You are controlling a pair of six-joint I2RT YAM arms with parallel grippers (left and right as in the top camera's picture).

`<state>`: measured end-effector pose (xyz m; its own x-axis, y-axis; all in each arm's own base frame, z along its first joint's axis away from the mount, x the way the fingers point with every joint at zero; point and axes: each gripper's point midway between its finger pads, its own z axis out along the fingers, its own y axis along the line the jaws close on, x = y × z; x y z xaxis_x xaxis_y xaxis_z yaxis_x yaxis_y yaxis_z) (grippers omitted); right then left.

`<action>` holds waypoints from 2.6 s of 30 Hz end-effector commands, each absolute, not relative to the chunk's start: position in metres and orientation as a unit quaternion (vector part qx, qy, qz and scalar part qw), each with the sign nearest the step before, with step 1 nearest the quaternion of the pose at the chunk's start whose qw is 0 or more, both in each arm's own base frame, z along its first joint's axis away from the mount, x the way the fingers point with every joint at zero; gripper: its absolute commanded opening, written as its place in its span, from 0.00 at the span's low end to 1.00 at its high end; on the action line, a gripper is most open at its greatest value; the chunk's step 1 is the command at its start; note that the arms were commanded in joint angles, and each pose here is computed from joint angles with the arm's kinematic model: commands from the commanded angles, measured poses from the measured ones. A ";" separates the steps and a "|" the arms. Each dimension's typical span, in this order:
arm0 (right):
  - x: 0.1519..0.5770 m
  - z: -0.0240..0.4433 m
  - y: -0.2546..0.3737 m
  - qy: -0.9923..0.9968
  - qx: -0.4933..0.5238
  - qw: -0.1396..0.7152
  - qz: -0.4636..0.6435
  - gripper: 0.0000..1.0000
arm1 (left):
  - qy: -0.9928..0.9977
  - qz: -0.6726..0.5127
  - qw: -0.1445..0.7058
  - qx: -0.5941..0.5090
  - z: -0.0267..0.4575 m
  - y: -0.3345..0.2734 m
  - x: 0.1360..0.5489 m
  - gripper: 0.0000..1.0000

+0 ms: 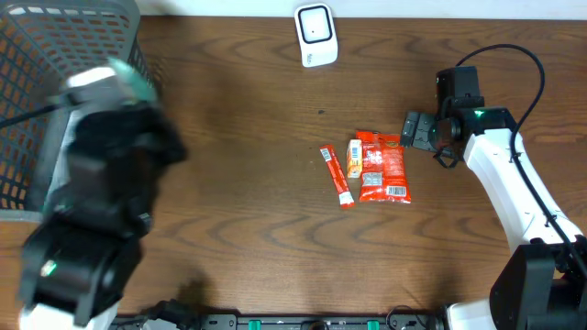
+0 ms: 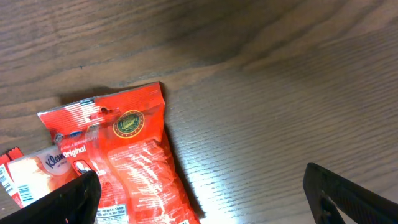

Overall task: Scan the item barcode
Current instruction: 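Lift the wipes pack out and carry it toward table center, then lower the wipes pack left of the strip package and release it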

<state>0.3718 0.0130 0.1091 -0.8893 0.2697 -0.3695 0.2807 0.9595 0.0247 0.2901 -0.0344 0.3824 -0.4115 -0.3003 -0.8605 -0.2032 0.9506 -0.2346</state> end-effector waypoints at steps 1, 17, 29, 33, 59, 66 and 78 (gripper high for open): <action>0.374 0.113 0.011 0.970 0.144 0.195 -0.018 0.99 | 0.872 -0.061 0.464 -0.141 0.345 -0.071 0.300 0.07; 0.374 0.113 0.011 0.970 0.144 0.195 -0.018 0.99 | 0.969 0.009 0.234 -0.081 0.169 -0.170 0.333 0.07; 0.374 0.113 0.011 0.970 0.144 0.195 -0.018 0.99 | 0.982 0.032 0.169 -0.081 0.079 -0.195 0.356 0.07; 0.374 0.113 0.011 0.970 0.144 0.195 -0.018 0.99 | 0.983 0.036 0.163 -0.080 0.065 -0.197 0.359 0.07; 0.374 0.113 0.011 0.970 0.144 0.195 -0.018 0.99 | 0.981 0.016 0.174 -0.081 0.054 -0.207 0.367 0.16; 0.374 0.113 0.011 0.970 0.144 0.195 -0.018 0.99 | 0.982 0.016 0.178 -0.060 0.056 -0.208 0.369 0.58; 0.374 0.113 0.011 0.970 0.144 0.195 -0.018 0.99 | 0.962 -0.111 0.250 -0.024 0.175 -0.189 0.406 0.82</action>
